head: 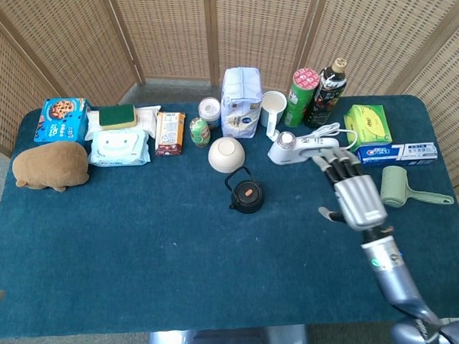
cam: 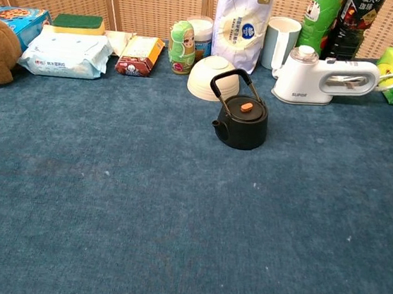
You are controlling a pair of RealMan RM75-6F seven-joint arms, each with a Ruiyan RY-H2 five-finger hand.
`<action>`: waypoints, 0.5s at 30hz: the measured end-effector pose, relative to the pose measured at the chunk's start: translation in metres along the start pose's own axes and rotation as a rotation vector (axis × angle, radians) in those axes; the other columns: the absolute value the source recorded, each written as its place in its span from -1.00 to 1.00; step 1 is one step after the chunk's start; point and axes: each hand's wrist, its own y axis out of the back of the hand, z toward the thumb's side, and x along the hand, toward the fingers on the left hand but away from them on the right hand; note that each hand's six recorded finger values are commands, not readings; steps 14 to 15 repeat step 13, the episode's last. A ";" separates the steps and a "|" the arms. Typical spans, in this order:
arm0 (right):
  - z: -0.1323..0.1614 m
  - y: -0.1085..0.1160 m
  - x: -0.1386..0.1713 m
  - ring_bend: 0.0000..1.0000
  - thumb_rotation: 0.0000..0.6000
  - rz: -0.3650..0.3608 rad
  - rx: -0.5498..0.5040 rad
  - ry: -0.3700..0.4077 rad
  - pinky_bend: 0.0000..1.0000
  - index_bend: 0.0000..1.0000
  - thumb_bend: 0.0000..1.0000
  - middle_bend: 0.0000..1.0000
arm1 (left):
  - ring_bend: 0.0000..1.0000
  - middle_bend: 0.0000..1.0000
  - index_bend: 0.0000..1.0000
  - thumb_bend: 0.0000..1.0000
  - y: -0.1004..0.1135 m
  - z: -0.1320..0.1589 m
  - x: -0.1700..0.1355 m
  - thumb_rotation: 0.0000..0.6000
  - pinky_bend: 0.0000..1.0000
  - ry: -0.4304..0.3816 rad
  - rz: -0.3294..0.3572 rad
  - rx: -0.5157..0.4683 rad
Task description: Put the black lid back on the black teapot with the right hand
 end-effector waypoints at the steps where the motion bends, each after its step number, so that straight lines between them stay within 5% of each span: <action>1: -0.008 0.001 0.004 -0.91 1.00 -0.003 0.004 -0.005 -0.86 -0.75 -0.95 -0.82 | -1.00 -1.00 -1.00 -0.82 0.000 0.000 0.000 1.00 -0.96 0.001 0.002 0.000; 8: -0.069 0.015 0.034 -0.95 0.99 -0.038 0.101 -0.074 -0.90 -0.68 -1.00 -0.83 | -1.00 -1.00 -1.00 -0.82 -0.001 0.000 0.000 1.00 -0.96 0.002 0.002 0.010; 15: -0.091 0.019 0.048 -0.98 0.99 -0.044 0.150 -0.141 -0.93 -0.71 -1.00 -0.85 | -1.00 -1.00 -1.00 -0.82 0.001 0.003 -0.002 1.00 -0.96 -0.006 0.015 0.016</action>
